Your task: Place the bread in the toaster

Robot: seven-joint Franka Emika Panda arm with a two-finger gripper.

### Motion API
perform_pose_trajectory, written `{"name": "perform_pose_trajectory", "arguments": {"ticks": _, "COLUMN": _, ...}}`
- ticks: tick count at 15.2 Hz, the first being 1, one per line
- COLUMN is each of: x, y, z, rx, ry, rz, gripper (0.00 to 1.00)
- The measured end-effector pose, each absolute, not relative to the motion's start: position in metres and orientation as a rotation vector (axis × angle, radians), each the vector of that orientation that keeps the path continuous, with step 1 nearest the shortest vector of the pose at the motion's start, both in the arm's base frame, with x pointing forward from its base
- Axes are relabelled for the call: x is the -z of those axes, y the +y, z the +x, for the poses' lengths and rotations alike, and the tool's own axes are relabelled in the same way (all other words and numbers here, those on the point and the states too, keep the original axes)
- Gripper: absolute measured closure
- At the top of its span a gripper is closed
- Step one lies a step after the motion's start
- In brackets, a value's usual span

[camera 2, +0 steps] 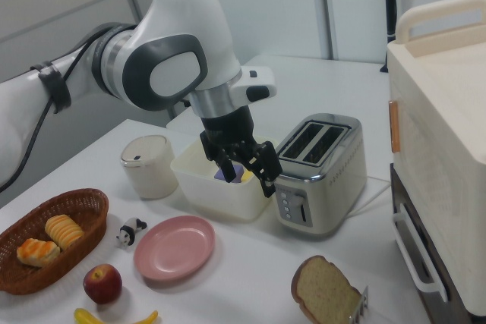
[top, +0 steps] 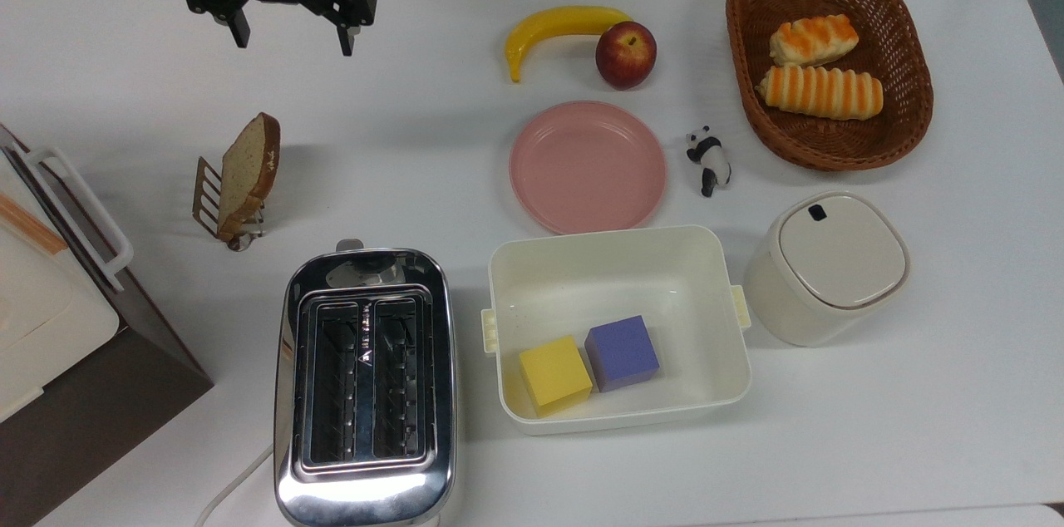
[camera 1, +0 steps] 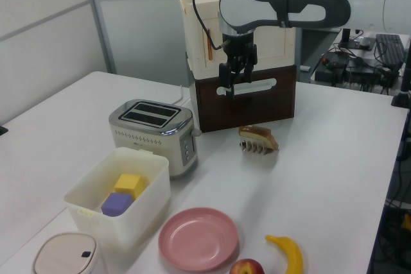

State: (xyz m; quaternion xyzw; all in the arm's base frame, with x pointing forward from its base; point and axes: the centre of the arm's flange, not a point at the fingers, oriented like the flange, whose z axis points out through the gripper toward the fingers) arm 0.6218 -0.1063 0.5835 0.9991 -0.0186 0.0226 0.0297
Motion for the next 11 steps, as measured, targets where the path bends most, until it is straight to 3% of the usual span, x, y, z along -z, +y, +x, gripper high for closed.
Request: {"name": "perform_pose_trajectory", "arguments": {"ticks": 11, "x": -0.5778, "y": -0.1150, "z": 0.6138, "rx": 0.049, "ry": -0.051, "rz": 2.999, "gripper": 0.00}}
